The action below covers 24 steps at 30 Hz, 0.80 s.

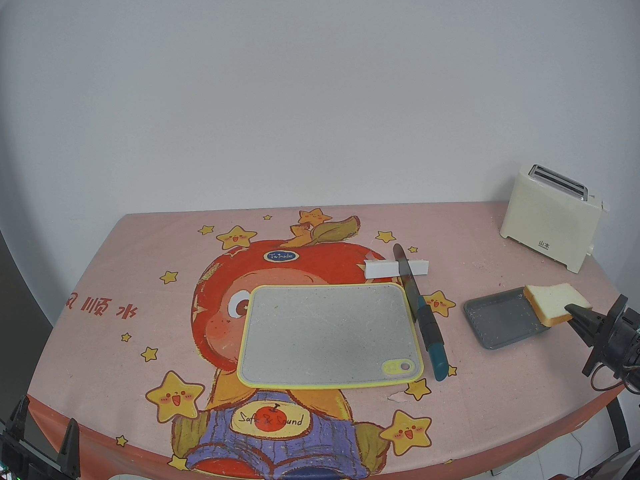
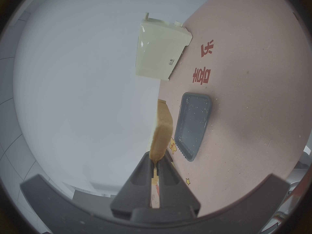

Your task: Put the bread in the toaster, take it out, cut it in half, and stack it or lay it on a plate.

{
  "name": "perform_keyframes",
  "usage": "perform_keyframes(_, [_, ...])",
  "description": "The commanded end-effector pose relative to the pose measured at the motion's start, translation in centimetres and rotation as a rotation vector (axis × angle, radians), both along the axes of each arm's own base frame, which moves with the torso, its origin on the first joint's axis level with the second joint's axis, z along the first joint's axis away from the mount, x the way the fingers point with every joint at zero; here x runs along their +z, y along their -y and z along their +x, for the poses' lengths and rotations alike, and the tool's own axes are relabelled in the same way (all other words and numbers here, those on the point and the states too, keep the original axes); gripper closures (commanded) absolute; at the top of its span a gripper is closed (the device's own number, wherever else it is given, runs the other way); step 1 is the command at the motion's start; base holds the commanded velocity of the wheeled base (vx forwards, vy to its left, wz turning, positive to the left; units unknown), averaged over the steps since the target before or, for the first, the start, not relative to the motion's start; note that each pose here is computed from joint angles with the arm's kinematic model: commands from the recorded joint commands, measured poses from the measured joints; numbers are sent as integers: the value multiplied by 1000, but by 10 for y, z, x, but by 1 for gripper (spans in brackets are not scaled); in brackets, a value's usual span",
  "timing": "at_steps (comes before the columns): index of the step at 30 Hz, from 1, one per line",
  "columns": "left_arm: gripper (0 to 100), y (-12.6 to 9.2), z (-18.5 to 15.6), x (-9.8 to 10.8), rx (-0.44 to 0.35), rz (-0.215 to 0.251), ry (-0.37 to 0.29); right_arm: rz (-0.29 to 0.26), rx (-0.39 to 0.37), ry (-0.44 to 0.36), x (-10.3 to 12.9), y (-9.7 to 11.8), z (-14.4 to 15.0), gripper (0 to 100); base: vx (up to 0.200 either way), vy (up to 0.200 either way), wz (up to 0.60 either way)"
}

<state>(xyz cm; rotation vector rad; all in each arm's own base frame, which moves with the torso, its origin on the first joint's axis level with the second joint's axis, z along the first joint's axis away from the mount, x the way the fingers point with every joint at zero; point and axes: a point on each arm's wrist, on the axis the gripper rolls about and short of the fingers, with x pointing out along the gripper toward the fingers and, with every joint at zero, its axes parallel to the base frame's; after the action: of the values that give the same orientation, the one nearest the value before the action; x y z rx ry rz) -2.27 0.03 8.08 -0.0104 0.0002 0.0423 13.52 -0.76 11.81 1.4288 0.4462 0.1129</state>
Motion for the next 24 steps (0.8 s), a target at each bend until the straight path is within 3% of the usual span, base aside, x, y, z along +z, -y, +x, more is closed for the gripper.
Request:
perform_keyframes(1, [0, 0, 0, -5, 1, 0, -6, 5, 7, -7, -2, 0, -4, 100, 0, 0, 0])
perform_keyframes(24, [0, 0, 0, -5, 1, 0, -7, 8, 8, -22, -4, 0, -3, 100, 0, 0, 0])
